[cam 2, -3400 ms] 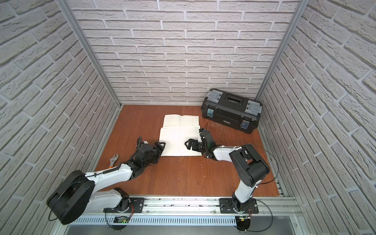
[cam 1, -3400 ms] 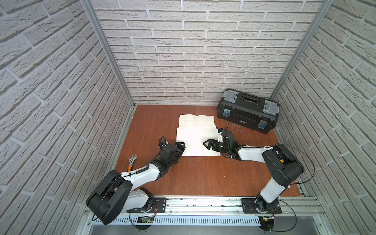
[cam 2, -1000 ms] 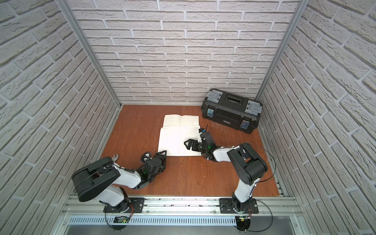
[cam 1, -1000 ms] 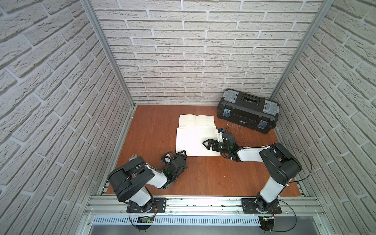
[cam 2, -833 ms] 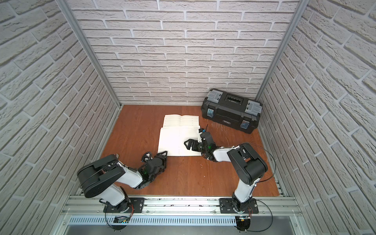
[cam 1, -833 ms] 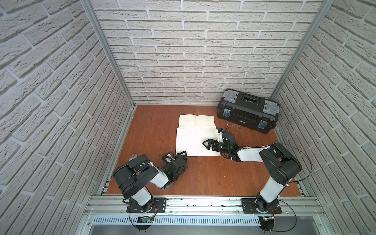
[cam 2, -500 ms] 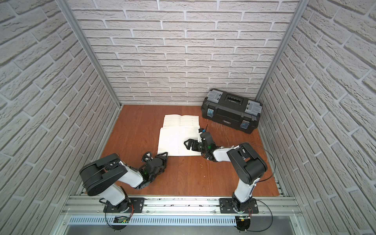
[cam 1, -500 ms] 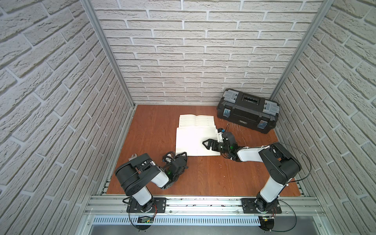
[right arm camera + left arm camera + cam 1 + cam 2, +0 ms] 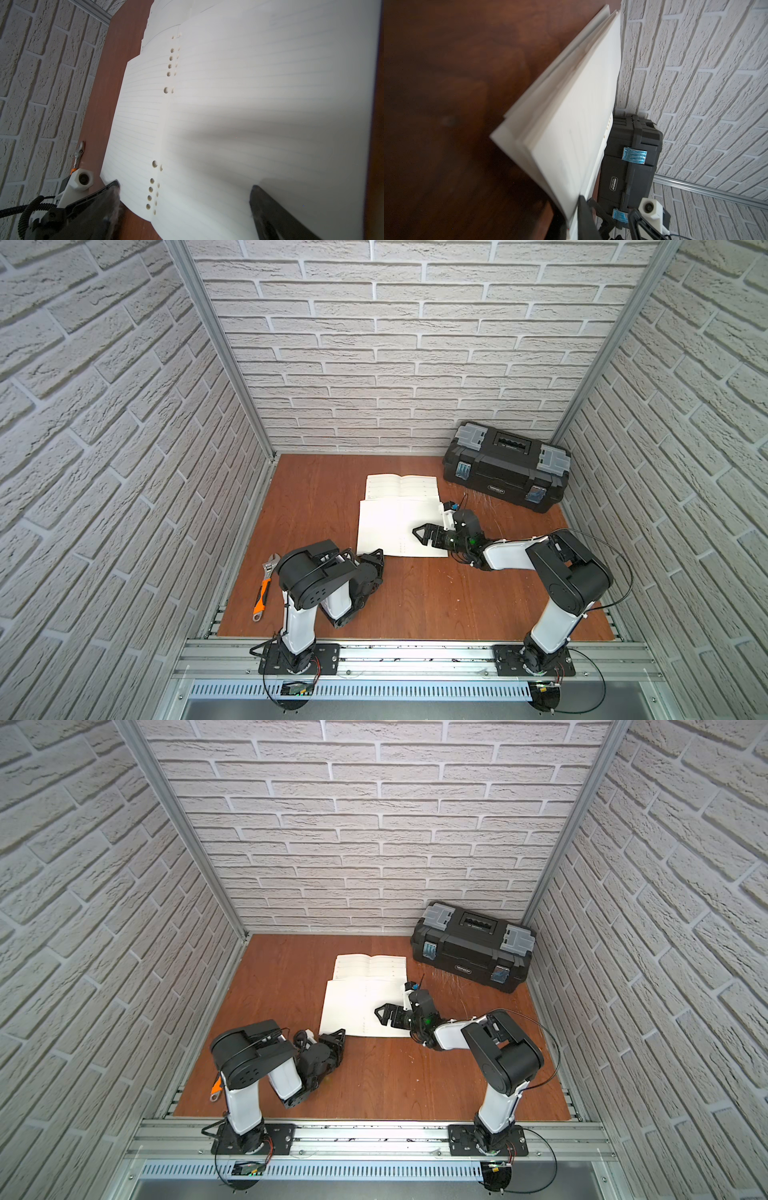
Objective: Close the notebook
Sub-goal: Close the notebook at the center of the board.
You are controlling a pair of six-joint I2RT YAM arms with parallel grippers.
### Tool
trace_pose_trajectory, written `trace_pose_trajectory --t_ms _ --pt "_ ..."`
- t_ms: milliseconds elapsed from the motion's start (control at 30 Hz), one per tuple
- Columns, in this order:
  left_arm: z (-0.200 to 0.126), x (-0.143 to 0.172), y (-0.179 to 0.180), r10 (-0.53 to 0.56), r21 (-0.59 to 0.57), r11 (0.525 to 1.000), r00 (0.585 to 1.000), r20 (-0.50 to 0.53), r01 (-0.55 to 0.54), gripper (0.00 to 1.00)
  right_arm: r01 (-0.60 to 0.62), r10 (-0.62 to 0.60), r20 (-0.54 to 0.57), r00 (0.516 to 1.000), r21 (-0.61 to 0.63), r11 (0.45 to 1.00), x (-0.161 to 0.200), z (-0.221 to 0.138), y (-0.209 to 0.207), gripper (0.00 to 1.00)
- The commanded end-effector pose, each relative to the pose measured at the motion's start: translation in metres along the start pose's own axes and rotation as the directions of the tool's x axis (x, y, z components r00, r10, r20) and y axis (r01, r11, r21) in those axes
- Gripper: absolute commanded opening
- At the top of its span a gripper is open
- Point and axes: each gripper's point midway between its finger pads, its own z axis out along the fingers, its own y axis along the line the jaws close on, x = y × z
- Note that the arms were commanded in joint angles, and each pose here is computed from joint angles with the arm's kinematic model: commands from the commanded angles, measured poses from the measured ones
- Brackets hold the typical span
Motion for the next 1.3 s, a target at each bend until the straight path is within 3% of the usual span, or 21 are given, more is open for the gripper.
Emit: trace_pose_trajectory --t_ms 0,233,400,567,800,1033,1267 --pt "-0.005 0.003 0.027 0.053 -0.092 0.994 0.998 -0.035 -0.056 0.12 -0.062 0.080 -0.150 0.986 0.122 0.991 0.050 0.004 -0.038 0.98" --pt "-0.010 0.014 0.018 0.180 -0.174 0.965 0.978 -0.105 -0.197 0.09 -0.063 0.081 -0.150 0.985 0.123 0.990 0.051 0.003 -0.039 0.98" --pt "-0.023 0.014 -0.014 0.381 -0.238 0.882 0.913 -0.145 -0.406 0.06 -0.062 0.080 -0.144 0.986 0.122 0.991 0.050 0.001 -0.038 0.98" --pt "-0.036 0.002 -0.051 0.585 -0.260 0.755 0.798 -0.146 -0.602 0.04 -0.068 0.085 -0.143 0.986 0.119 0.991 0.052 0.001 -0.038 0.98" --pt "-0.022 0.026 -0.051 0.693 -0.217 0.644 0.680 -0.242 -0.734 0.03 -0.074 0.089 -0.137 0.987 0.117 0.990 0.053 -0.001 -0.040 0.98" --pt "-0.026 0.037 -0.081 0.849 -0.211 0.423 0.467 -0.249 -0.881 0.02 -0.061 0.071 -0.114 0.991 0.095 0.994 0.047 -0.004 -0.033 0.98" --pt "-0.029 0.044 -0.085 0.910 -0.198 0.258 0.307 -0.278 -0.946 0.02 -0.073 0.073 -0.029 0.997 -0.012 0.997 0.030 -0.009 -0.015 0.98"
